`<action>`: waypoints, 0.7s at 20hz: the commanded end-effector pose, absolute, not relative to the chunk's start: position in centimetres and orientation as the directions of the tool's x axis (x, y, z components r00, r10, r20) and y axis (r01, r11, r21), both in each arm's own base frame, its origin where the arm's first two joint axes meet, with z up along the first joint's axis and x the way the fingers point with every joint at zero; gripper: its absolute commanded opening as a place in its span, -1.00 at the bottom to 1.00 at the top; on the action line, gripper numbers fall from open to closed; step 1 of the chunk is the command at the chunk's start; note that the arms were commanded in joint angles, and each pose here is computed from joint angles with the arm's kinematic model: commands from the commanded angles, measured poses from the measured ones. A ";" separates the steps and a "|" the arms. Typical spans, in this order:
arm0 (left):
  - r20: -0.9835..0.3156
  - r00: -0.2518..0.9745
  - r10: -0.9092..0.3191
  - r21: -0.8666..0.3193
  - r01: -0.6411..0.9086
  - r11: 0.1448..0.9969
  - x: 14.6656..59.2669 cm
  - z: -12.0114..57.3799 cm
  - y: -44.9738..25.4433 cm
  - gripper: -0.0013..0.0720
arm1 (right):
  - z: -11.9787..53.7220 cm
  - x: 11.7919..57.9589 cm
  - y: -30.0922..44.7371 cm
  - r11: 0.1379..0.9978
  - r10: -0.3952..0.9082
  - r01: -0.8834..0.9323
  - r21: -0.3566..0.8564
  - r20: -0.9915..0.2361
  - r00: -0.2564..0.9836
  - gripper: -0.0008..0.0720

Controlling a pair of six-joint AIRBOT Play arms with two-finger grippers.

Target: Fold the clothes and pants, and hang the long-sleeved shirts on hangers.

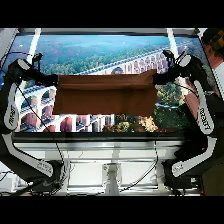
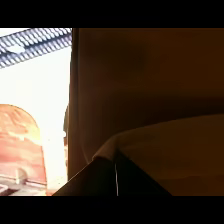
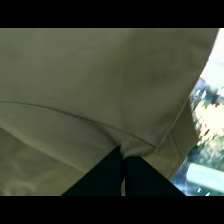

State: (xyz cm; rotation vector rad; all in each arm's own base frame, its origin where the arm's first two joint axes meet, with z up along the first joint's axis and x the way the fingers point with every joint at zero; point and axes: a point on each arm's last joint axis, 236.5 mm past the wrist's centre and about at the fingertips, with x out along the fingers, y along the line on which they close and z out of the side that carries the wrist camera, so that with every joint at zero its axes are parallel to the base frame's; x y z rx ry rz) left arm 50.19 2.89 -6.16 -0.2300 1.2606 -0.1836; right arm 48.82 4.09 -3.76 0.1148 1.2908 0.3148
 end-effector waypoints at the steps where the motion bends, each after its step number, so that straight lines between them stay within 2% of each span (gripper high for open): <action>1: -0.932 0.217 -0.290 -0.294 0.011 0.956 48.3 -6.7 2.2 -0.92 | -4.1 47.3 4.2 0.952 0.298 -0.129 0.279 -0.938 0.175 -0.94; 4: -0.934 0.206 -0.293 -0.297 0.010 0.955 48.2 -7.0 2.2 -0.91 | -4.2 47.1 4.0 0.957 0.287 -0.104 0.272 -0.943 0.167 -0.94; 5: -0.934 0.207 -0.292 -0.297 0.010 0.955 48.2 -7.0 2.2 -0.84 | -4.2 47.1 4.0 0.956 0.287 -0.104 0.272 -0.943 0.168 -0.91; 6: -0.934 0.207 -0.293 -0.297 0.010 0.955 48.2 -7.0 2.2 -0.56 | -4.2 47.1 3.9 0.957 0.287 -0.104 0.272 -0.943 0.169 -0.63; 7: -0.934 0.206 -0.293 -0.297 0.010 0.955 48.2 -7.0 2.2 -0.11 | -4.2 47.1 3.9 0.957 0.287 -0.104 0.272 -0.943 0.168 -0.14; 8: -0.934 0.207 -0.293 -0.297 0.010 0.955 48.2 -7.0 2.2 0.47 | -4.2 47.1 3.9 0.957 0.287 -0.104 0.272 -0.943 0.167 0.17; 9: -0.933 0.207 -0.293 -0.297 0.010 0.955 48.2 -7.0 2.2 0.87 | -4.2 47.0 3.9 0.956 0.287 -0.104 0.273 -0.944 0.163 0.17; 10: -0.933 0.207 -0.293 -0.297 0.010 0.955 48.2 -6.9 2.2 0.95 | -4.2 46.9 3.9 0.956 0.287 -0.104 0.273 -0.945 0.158 0.17; 14: -0.932 0.223 -0.287 -0.295 -0.002 0.956 48.0 -5.8 3.2 0.94 | -3.7 45.7 2.2 0.971 0.219 -0.122 0.204 -0.968 0.126 0.17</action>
